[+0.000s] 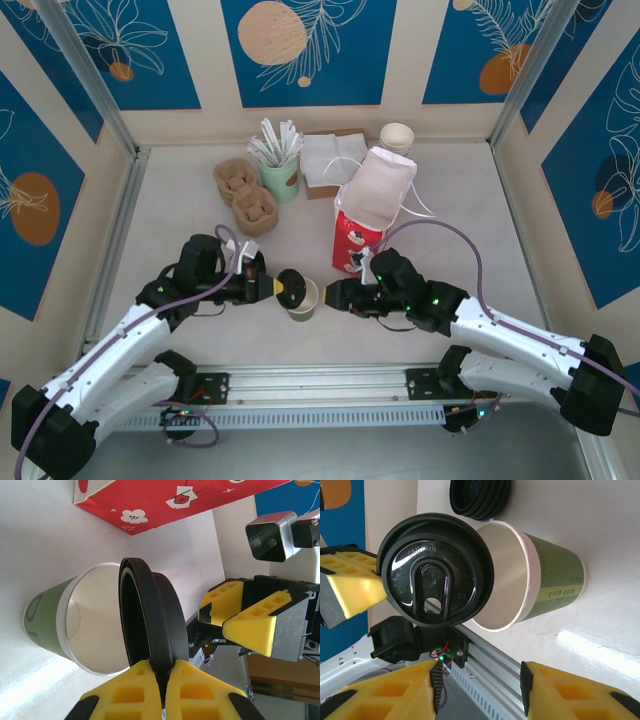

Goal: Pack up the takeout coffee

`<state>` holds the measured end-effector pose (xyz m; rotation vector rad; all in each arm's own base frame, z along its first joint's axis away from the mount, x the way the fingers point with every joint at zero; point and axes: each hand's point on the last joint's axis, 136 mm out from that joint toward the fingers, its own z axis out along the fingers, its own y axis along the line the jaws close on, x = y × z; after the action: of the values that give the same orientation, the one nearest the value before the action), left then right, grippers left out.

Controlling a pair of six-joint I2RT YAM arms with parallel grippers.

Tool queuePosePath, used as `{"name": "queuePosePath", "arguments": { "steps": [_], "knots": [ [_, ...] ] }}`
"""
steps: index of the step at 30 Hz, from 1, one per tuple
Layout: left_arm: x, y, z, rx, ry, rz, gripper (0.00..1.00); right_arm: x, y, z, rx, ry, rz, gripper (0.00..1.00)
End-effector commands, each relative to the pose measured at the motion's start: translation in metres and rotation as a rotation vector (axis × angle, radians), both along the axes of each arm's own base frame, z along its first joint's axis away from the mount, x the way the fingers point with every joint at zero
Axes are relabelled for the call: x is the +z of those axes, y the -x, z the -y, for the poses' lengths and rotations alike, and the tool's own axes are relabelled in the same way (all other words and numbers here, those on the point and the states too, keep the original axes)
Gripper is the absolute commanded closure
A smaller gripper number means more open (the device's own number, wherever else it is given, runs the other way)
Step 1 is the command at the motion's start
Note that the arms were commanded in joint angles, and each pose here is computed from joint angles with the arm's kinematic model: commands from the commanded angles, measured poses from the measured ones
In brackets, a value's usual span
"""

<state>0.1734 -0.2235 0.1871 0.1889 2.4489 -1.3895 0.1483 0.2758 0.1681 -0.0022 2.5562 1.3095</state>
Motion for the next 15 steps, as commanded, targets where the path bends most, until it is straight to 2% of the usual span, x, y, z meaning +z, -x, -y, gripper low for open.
{"name": "queuePosePath", "arguments": {
  "steps": [1, 15],
  "knots": [
    [0.002, -0.003, 0.001, -0.005, 0.031, 0.001, 0.94, -0.005, -0.004, -0.002, -0.023, 0.000, 0.003, 0.53],
    [-0.016, -0.006, 0.002, -0.003, 0.018, -0.042, 0.87, -0.019, -0.011, -0.011, -0.022, 0.035, -0.026, 0.53]
  ]
}}
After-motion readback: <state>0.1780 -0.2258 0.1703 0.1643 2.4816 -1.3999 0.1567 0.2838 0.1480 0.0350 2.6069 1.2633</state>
